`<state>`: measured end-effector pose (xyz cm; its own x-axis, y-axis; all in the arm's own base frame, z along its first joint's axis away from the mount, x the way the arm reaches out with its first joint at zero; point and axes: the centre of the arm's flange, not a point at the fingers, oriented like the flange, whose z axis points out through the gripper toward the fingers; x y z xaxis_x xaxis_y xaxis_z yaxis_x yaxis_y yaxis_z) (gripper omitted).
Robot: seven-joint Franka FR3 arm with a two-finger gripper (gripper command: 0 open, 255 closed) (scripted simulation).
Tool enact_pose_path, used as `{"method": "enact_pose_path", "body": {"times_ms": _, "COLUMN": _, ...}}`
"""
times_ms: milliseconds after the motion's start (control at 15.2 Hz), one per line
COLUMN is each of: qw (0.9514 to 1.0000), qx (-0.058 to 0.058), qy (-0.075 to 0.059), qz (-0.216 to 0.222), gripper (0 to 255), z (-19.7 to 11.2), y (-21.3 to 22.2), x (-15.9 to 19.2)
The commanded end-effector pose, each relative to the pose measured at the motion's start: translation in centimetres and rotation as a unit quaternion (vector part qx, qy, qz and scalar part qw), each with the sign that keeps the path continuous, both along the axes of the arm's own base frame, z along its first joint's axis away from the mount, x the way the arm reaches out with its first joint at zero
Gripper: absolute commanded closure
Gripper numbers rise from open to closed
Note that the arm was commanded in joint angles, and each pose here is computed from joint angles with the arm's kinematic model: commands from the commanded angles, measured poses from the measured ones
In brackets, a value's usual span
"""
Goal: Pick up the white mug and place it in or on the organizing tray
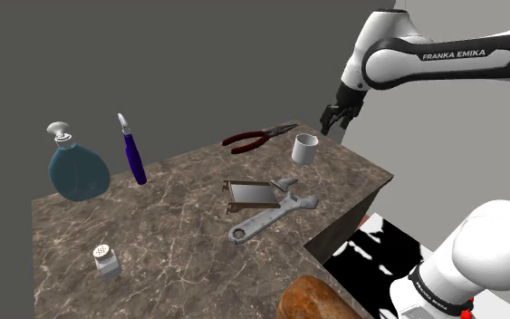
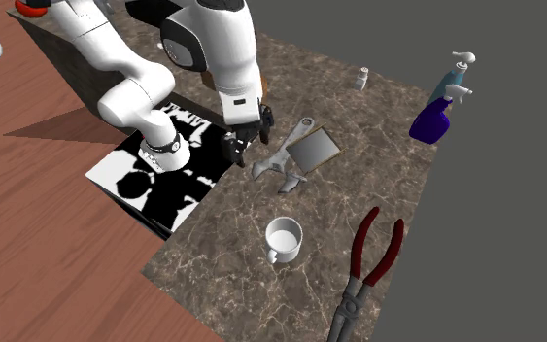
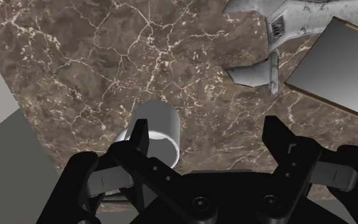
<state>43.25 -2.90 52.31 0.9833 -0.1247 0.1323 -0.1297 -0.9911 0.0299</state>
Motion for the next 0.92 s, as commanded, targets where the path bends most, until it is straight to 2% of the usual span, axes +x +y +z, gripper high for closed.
{"method": "enact_pose_path", "body": {"times_ms": 0, "qw": 1.0000, "qx": 0.001, "qy": 0.000, "qz": -0.006, "gripper": 0, "z": -1.6, "y": -0.7, "x": 2.1}}
{"method": "enact_pose_path", "body": {"times_ms": 858, "qw": 0.9990, "qx": 0.006, "qy": 0.008, "qz": -0.044, "gripper": 0, "z": -12.8, "y": -4.7, "x": 14.8}}
